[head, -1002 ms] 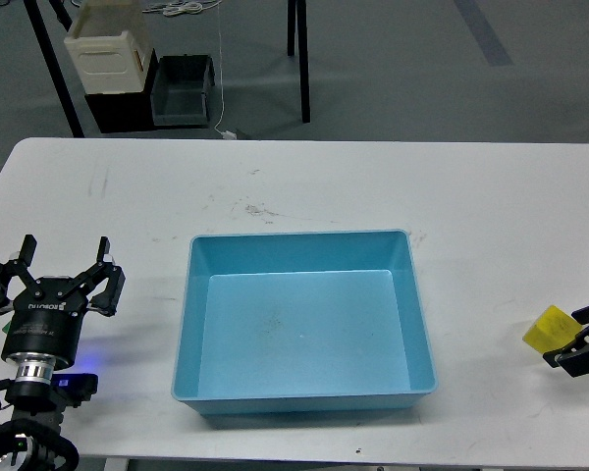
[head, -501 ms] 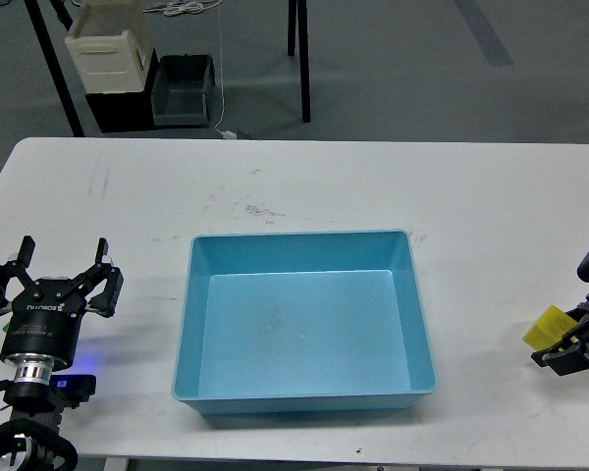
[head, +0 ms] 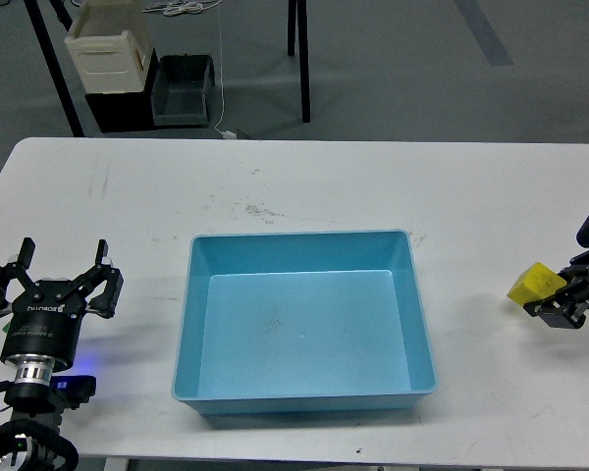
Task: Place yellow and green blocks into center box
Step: 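Lift the yellow cube with the right gripper and carry it over the box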
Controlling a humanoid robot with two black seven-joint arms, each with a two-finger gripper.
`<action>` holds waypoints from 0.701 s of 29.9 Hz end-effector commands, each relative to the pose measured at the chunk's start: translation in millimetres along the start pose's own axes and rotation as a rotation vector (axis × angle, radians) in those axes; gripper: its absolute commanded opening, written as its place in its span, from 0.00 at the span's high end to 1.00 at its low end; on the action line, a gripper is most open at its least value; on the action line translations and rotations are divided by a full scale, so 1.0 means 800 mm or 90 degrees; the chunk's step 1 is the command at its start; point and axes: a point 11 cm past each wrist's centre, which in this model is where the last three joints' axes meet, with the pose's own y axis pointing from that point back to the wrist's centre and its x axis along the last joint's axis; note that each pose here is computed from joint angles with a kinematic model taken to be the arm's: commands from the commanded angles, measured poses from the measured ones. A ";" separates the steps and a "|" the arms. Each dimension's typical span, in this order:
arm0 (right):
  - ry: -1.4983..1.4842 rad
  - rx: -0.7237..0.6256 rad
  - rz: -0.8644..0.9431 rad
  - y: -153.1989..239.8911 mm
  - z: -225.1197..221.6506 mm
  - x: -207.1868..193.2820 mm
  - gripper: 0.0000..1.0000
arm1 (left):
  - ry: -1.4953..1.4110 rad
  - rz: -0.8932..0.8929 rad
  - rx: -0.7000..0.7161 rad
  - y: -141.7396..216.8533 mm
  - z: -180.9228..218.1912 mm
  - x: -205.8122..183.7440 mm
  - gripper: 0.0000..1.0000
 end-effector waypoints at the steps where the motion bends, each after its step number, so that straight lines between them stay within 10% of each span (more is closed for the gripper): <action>1: 0.043 -0.041 0.072 0.031 0.021 0.052 1.00 | -0.001 0.000 0.000 0.000 0.000 0.000 0.00; 9: 0.162 -0.123 0.223 0.123 0.036 0.201 1.00 | -0.001 -0.003 0.000 -0.002 0.000 -0.002 0.00; 21: 0.378 -0.012 0.199 0.079 -0.095 0.337 1.00 | -0.005 -0.017 -0.015 -0.009 0.011 -0.010 0.00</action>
